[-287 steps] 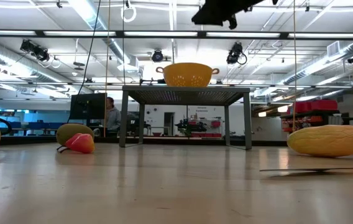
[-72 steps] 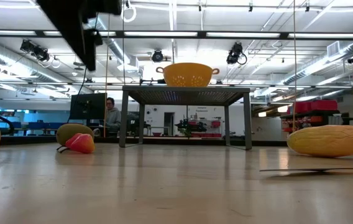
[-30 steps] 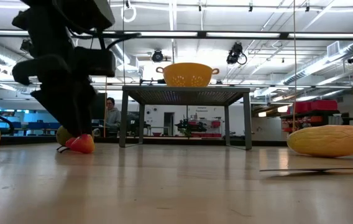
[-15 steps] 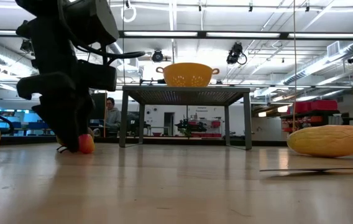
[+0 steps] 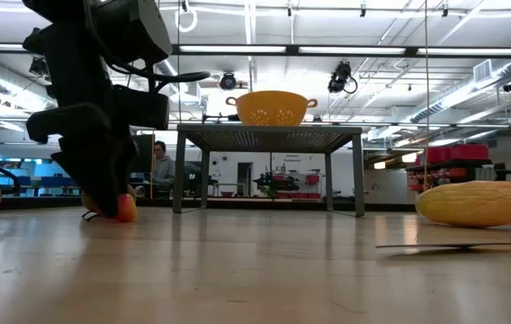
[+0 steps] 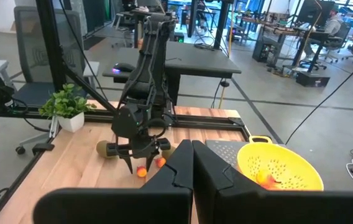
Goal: Pick & Place Fruit
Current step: Put the yellow pear into the yellow strainer bowl on the shelf
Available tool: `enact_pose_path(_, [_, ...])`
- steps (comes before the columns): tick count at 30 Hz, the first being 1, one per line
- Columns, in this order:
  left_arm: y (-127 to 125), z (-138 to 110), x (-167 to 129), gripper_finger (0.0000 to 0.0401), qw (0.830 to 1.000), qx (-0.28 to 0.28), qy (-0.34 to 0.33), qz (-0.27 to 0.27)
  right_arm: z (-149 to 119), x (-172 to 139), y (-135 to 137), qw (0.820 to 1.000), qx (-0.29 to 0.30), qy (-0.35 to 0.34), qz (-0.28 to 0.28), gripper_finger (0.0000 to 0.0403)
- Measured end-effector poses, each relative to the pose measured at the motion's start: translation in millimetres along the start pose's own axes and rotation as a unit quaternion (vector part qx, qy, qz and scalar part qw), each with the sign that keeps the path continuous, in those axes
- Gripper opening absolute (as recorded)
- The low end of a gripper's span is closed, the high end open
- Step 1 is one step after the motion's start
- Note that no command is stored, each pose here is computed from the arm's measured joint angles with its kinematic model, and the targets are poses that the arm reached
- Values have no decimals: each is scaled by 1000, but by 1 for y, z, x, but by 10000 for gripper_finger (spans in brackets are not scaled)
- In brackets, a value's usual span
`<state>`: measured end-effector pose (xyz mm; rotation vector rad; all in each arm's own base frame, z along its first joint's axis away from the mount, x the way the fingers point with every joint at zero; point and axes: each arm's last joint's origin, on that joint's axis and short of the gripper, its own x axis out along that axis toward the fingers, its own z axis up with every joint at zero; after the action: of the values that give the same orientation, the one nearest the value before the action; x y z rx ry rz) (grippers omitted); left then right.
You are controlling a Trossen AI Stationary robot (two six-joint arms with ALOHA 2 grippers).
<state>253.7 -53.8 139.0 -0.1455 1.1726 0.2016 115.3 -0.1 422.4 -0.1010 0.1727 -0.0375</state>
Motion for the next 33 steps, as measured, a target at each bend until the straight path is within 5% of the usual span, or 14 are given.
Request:
enact_pose_path(14, [6, 3, 1, 157, 1000, -12, -3, 9, 0, 0, 0, 1000, 0, 0, -1, 0])
enact_pose_path(33, [2, 19, -17, 145, 999, 33, -13, -6, 0, 0, 0, 1000, 0, 0, -1, 0])
